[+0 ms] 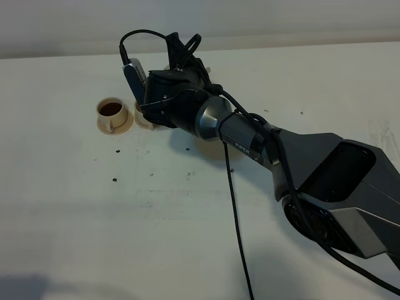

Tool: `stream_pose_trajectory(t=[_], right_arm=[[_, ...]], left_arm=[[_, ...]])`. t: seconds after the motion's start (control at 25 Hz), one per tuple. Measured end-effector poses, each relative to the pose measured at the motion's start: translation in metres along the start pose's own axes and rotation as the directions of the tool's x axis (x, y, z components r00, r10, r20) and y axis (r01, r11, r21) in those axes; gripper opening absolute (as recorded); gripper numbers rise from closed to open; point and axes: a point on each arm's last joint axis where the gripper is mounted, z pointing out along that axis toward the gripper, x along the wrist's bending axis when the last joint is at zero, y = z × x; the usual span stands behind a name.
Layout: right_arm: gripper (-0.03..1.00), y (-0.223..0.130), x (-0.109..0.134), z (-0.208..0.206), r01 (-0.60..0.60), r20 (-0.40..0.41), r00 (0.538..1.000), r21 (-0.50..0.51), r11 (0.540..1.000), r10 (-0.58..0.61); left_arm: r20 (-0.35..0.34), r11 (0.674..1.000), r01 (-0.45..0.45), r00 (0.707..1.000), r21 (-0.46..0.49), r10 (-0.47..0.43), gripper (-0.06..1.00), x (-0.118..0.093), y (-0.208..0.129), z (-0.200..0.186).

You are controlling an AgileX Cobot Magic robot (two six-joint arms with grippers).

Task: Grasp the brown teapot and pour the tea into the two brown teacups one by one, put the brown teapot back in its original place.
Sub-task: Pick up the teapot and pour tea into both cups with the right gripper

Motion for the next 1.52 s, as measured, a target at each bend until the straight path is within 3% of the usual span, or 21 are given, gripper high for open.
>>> stream_pose_trajectory(t=[0.4, 0.76, 1.52], right_arm=[[0.12, 0.006, -0.003, -0.008, 0.057, 0.059, 0.997, 0.022, 0.998, -0.059], [0.12, 0.004, -0.004, -0.008, 0.146, 0.058, 0.987, 0.059, 0.987, -0.149], [0.12, 0.010, -0.009, -0.014, 0.192, 0.133, 0.971, 0.059, 0.980, -0.198]], left_arm=[[0.000, 1.000, 0.000, 1.000, 0.000, 0.000, 0.59, 0.000, 0.000, 0.000], [0.000, 1.000, 0.000, 1.000, 0.000, 0.000, 0.59, 0.000, 0.000, 0.000], [0.000, 1.000, 0.000, 1.000, 0.000, 0.000, 0.59, 0.000, 0.000, 0.000]])
